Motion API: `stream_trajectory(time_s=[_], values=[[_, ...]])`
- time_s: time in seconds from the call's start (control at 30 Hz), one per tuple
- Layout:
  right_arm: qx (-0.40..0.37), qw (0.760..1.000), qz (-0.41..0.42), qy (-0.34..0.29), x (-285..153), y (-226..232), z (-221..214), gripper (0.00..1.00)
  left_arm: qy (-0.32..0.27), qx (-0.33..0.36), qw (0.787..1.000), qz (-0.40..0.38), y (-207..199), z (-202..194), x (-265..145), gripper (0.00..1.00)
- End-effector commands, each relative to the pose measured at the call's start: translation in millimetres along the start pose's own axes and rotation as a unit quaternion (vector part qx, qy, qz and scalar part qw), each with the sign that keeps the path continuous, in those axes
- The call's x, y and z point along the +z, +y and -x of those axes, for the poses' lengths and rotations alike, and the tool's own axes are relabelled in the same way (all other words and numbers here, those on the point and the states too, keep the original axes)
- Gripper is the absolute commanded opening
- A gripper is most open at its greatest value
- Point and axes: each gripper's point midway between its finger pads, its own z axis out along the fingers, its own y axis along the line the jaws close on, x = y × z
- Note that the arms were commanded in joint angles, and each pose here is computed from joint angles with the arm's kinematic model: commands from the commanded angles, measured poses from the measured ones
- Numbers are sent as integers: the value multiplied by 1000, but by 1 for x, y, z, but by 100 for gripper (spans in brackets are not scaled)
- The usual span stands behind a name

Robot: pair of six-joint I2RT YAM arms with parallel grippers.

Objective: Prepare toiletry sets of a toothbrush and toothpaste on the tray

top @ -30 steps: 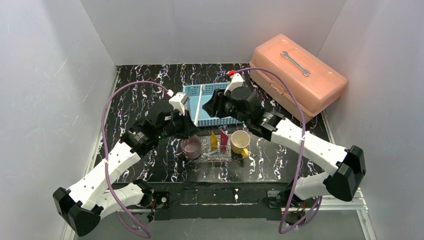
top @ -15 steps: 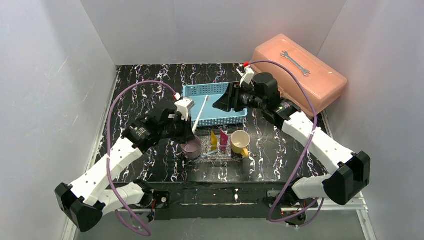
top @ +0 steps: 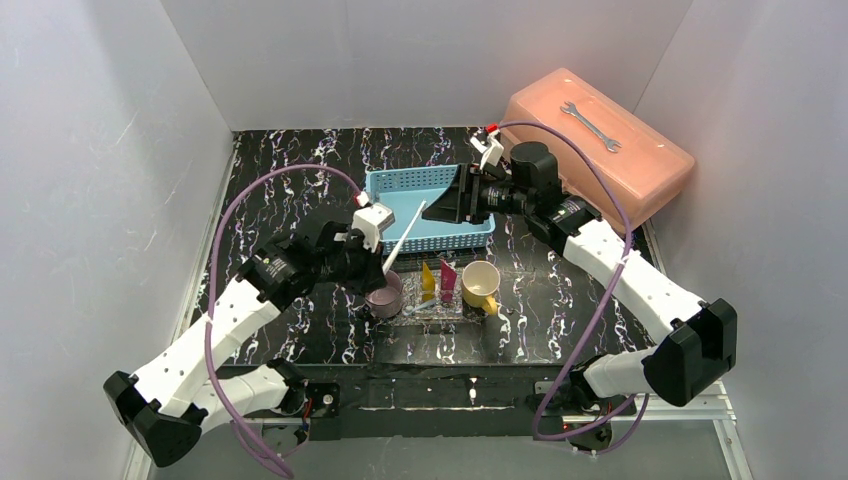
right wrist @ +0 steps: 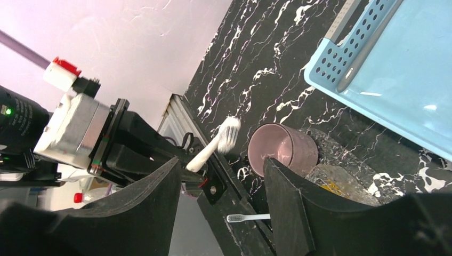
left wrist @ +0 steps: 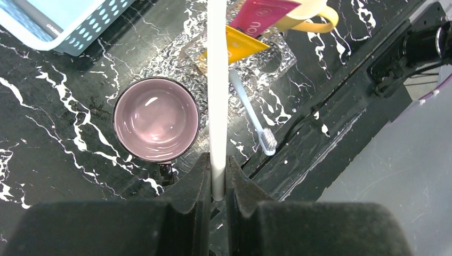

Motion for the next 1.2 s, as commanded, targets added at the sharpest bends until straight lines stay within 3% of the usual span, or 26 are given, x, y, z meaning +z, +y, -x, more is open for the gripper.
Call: stream_trajectory(time_s=[0.0,0.2,0.63,1.17], values=[[-3,999,38,-18,-2,25,19,66,-9,55,998,-7,-10,-1,-13,0],[13,999,50,-8,0,26,15,64,-4,104,995,-5,-19,-8,-15,0],[24,998,59,30,-9,31,-3,62,-9,122,993,8,-18,-11,-18,0],[28,996,82,36,-20,45,-9,43,-11,127,992,7,-19,-13,-18,0]])
